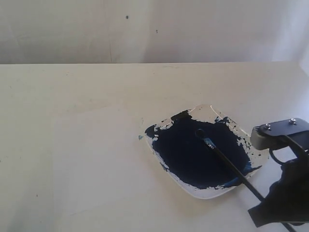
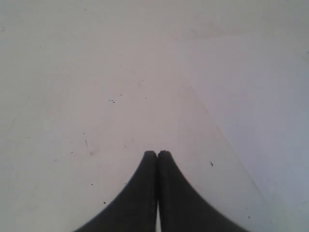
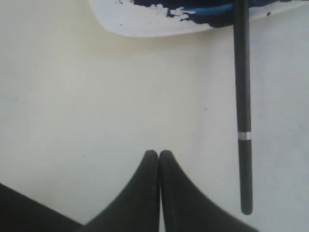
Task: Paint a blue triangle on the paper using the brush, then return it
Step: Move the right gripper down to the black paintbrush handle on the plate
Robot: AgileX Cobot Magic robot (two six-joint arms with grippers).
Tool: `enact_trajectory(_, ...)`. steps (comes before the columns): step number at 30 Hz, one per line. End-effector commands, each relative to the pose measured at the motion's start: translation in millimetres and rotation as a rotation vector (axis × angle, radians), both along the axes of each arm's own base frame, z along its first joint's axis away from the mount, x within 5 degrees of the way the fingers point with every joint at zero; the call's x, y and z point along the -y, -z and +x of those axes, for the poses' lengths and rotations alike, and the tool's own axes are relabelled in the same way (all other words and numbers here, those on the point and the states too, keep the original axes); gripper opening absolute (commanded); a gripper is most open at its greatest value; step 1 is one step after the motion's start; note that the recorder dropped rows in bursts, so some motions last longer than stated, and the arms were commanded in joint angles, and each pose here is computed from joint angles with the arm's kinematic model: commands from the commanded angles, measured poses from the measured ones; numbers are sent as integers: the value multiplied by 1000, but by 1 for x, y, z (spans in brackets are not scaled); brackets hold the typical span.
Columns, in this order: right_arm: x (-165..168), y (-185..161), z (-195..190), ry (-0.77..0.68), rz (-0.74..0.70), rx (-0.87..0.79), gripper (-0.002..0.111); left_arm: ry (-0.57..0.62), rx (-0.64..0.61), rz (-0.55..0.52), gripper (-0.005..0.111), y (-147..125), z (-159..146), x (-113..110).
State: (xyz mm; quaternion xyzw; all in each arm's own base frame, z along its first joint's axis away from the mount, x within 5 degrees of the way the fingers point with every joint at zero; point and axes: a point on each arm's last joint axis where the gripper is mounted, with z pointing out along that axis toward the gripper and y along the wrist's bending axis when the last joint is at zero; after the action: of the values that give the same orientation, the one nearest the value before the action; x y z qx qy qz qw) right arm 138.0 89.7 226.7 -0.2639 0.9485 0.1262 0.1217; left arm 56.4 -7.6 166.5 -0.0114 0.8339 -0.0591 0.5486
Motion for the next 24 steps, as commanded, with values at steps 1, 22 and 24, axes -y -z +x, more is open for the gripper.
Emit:
enact_trajectory(1,-6,10,12,3,-43,12,0,4,-10,-8,0,2,0,1)
enact_trajectory(22,0,80,63,185,-364,18,0,4,-10,-8,0,2,0,1)
enact_trajectory(24,2,81,67,199,-388,43,0,4,-10,-8,0,2,0,1)
